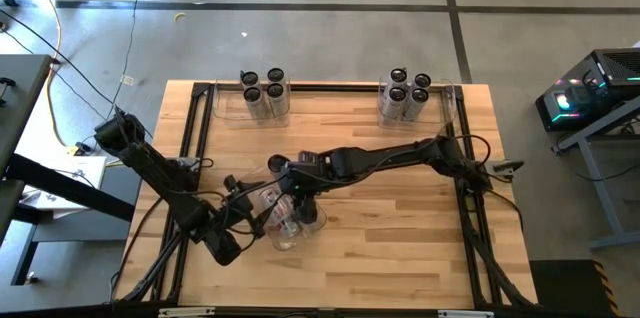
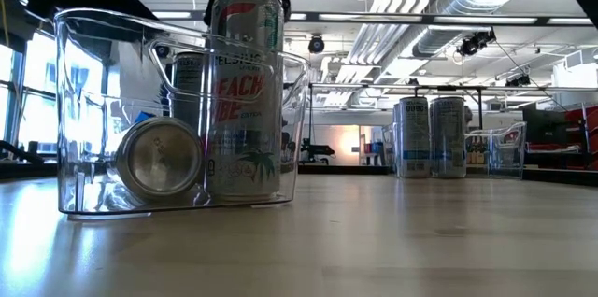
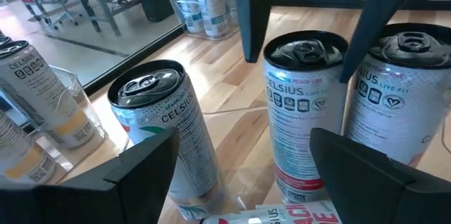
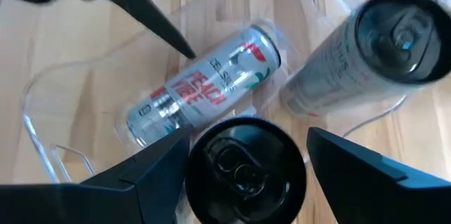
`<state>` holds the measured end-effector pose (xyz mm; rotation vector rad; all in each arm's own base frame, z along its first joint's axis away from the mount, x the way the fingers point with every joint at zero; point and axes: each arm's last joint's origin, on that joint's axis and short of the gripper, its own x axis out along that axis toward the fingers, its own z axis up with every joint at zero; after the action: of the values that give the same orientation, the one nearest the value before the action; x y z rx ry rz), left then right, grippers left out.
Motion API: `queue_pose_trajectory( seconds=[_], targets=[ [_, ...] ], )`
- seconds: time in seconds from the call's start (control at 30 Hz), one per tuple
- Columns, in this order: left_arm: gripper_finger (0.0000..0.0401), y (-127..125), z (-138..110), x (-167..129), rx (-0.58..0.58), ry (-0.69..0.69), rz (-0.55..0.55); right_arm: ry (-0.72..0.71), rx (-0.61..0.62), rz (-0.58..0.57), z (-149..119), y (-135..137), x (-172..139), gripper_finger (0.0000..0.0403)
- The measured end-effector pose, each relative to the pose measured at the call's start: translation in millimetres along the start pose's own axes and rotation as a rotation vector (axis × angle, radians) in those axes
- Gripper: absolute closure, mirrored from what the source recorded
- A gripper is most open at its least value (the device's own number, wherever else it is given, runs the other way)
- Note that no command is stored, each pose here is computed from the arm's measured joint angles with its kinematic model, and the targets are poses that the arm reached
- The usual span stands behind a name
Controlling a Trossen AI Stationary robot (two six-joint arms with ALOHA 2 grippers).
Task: Sort soda cans
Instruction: Adjust all the white-pink soda cans into the center transparent bin
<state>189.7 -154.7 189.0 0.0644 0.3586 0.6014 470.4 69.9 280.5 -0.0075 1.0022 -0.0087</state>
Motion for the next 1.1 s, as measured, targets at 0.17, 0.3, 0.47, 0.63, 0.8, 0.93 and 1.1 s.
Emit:
queue_pose_trajectory(
  seconds=[0.17, 0.3, 0.47, 0.63, 0.8, 0.93, 1.1],
  targets=[
    [0.0086, -0.9, 1.1, 0.6, 0.0, -0.007, 0.0, 0.043, -0.002, -0.006, -4.1, -0.5, 5.8, 0.0118],
    [0.0086, -2.5, 2.5, 0.6, 0.007, -0.016, -0.004, 0.034, -0.018, -0.003, -3.2, 0.4, 8.9, 0.0122],
    [0.0086, -3.6, 3.4, 0.5, 0.012, -0.02, -0.009, 0.046, -0.018, 0.017, -4.2, 0.8, 8.9, 0.0154],
    [0.0086, -3.6, 3.4, 0.5, 0.019, -0.02, -0.009, 0.044, -0.036, 0.023, -4.2, 3.1, 8.7, 0.0167],
    [0.0086, -3.6, 3.4, 0.5, 0.019, -0.02, -0.009, 0.035, -0.079, -0.007, -4.1, 9.5, 7.7, 0.0168],
    [0.0086, -3.7, 3.4, 0.5, 0.018, -0.02, -0.009, 0.013, -0.116, -0.029, -0.6, 12.8, 4.5, 0.0168],
    [0.0086, -3.7, 3.4, 0.4, 0.018, -0.02, -0.009, -0.014, -0.135, -0.083, 2.7, 12.4, 2.6, 0.0168]
  ],
)
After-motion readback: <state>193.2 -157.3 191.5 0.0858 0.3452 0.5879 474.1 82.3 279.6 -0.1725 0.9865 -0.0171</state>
